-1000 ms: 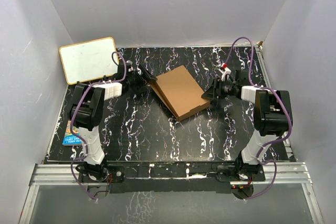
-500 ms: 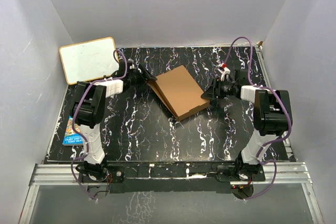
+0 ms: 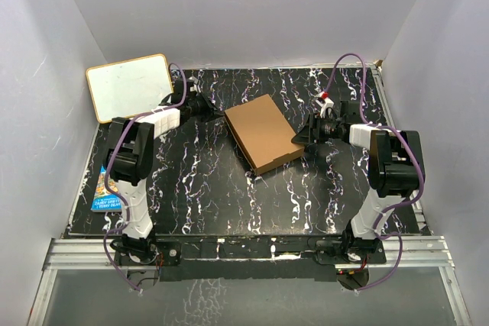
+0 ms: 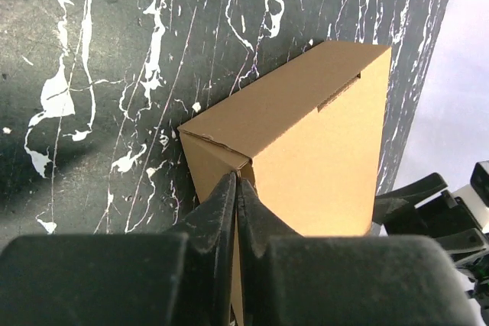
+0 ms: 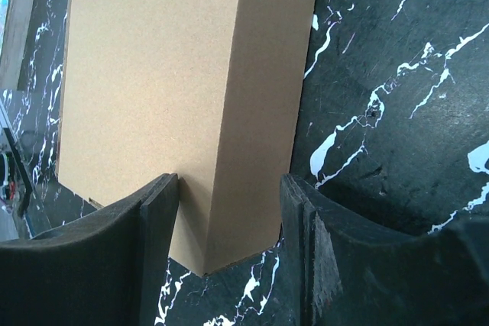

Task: Fold the paper box

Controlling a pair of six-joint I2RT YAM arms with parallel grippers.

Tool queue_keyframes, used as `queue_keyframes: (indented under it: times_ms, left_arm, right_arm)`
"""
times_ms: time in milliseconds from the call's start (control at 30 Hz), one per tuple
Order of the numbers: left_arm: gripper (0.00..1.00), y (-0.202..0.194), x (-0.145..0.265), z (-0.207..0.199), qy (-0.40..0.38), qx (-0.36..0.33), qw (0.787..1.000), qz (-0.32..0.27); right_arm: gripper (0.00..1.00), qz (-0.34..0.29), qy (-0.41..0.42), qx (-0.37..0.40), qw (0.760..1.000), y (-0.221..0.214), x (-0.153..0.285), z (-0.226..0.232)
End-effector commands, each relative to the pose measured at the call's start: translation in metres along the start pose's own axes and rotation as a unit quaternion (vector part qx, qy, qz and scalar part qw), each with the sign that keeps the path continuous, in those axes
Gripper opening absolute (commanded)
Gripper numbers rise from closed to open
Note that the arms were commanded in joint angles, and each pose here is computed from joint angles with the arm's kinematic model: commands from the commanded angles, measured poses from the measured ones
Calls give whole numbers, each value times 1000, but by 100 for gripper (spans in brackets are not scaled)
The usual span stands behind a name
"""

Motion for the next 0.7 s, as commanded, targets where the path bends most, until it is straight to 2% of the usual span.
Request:
queue_keyframes:
  times_ms: [0,133,233,400,467,600,667]
  left_arm:
    - [0,-20,-6,11,49,-32,997,48]
    - [0,-20,-3,8,49,-39,997,39]
    - [7,-14,4,2,41,-46,998,22]
    - [41,-1,28,-17,16,-71,997,-23]
    - [47,2,37,-23,6,-78,996,-37]
    - [46,-8,49,-17,13,-76,996,-49]
    - [34,-15,55,-10,20,-71,995,-63]
  right_arm:
    - [58,21,-51,8,998,-11,-7,-17]
    - [57,22,-51,8,998,-11,-7,-17]
    - [57,21,-51,10,998,-11,-7,-16]
    - [57,22,-50,11,998,-10,-7,-16]
    - [57,23,-49,11,998,-10,-7,-16]
    - [57,25,-42,15,999,-10,-6,-14]
    - [57,27,-36,18,999,-10,-6,-12]
Point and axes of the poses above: each gripper's point midway between its finger pads, its own x axis back along the fingers, its own z axis along the line the jaws close on, y = z × x, the point moved 8 cm from there along x, back along the fingers, and after that the axes turned 14 degrees about -x, right-handed, at the moved point
